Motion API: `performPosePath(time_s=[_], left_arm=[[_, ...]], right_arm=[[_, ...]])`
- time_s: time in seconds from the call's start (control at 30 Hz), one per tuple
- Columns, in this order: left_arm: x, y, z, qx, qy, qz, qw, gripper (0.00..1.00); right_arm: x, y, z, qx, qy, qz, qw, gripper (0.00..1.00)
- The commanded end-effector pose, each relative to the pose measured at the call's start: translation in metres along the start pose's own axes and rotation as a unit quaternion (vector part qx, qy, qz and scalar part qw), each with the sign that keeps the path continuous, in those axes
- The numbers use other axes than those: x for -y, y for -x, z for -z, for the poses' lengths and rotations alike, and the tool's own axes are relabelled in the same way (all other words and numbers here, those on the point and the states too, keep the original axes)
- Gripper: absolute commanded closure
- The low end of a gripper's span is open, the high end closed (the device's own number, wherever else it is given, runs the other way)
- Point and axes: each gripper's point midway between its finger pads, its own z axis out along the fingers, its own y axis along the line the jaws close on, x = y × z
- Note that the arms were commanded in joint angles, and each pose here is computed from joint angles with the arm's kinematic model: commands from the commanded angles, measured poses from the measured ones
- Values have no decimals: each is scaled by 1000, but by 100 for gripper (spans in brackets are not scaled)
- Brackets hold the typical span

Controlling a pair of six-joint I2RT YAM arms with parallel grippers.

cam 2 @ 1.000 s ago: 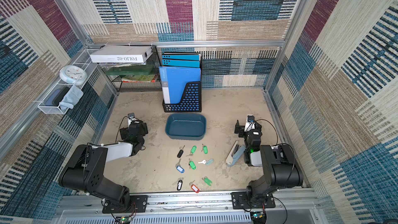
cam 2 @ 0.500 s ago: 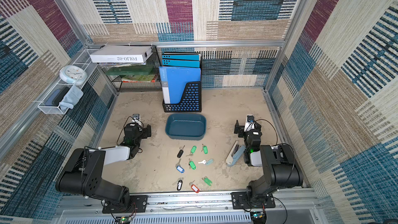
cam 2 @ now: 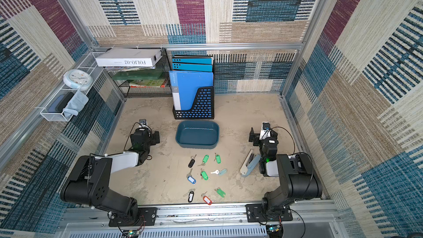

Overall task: Take the keys out of the storage box
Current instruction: Reset both arms

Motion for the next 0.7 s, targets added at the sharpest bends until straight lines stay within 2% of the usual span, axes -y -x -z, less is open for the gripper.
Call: performPosePath(time_s=[0.0, 0.07, 0.23, 0.67], left_arm=[[6, 0, 1, 8, -57, 1, 998, 0], [12, 0, 2, 5, -116, 8, 993, 0], [14, 0, 2, 7, -147, 13, 989, 0], [13, 0, 1, 2, -141, 14, 990, 0]], right_arm=[[-1, 5, 0, 9, 3, -4, 1000, 1], [-1, 5, 0, 9, 3, -3, 1000, 1], [-1, 5, 0, 9, 3, -4, 1000, 1], [-1, 5, 0, 9, 3, -3, 1000, 1]])
